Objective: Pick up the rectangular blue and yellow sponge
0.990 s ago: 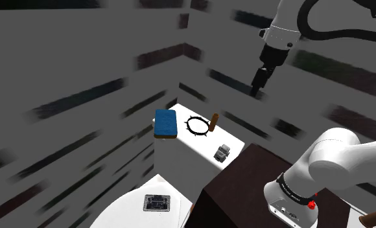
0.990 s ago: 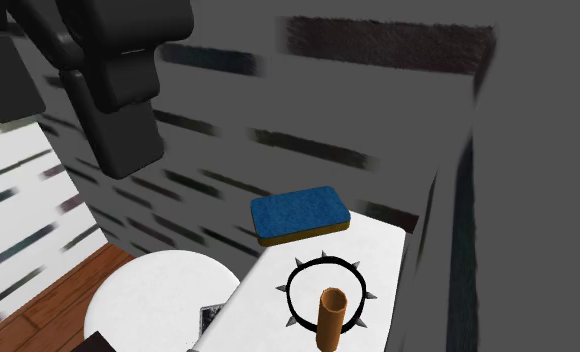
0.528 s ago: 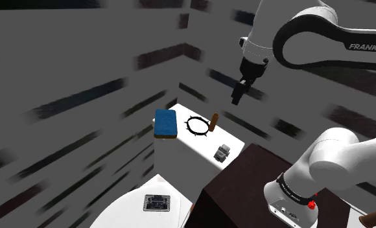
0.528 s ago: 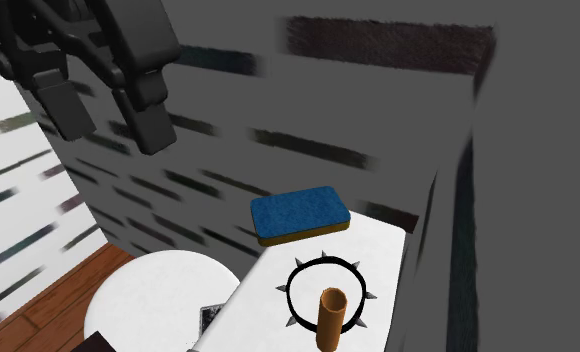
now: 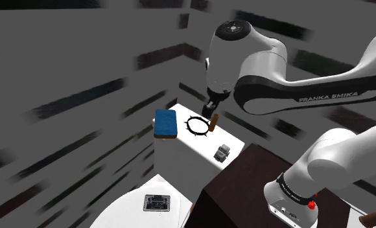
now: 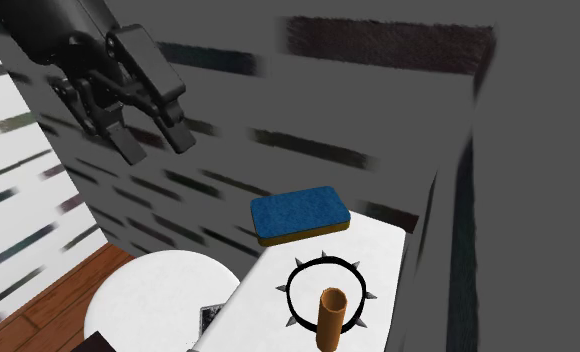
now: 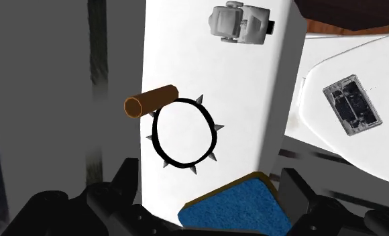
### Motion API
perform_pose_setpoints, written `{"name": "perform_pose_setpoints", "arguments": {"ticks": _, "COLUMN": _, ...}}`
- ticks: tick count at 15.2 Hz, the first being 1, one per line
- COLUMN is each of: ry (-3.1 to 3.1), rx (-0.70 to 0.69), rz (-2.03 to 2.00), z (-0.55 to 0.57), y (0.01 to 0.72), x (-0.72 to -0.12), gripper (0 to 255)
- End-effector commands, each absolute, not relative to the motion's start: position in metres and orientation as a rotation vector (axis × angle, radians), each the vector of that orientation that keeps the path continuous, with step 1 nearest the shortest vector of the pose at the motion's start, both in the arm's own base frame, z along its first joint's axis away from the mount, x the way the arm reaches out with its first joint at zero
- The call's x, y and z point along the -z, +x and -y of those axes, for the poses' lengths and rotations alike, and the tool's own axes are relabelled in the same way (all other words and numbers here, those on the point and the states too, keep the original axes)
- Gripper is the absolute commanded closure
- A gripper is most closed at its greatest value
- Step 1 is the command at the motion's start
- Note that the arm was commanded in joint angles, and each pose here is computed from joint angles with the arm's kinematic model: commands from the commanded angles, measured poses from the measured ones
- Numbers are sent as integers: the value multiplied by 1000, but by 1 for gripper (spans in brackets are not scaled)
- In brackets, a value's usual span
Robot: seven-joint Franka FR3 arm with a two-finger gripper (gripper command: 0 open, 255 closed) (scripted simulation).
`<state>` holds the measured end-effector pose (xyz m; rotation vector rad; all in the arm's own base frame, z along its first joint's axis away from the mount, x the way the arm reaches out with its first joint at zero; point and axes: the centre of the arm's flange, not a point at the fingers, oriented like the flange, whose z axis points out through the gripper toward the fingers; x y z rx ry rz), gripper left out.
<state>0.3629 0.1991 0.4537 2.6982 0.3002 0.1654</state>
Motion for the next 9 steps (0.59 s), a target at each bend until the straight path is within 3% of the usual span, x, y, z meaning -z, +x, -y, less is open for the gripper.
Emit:
{"name": "perform_pose_setpoints", "arguments": {"ticks": 1, "ry": 2632, "rx": -202, "rz": -307, "z": -225, "y": 371, "x": -432, "gripper": 0}}
{"name": "perform_pose_setpoints", "arguments": {"ticks": 9, "ry": 2361, "rx": -312, "rz": -330, "z": -304, "y": 411, "x": -335, "gripper": 0}}
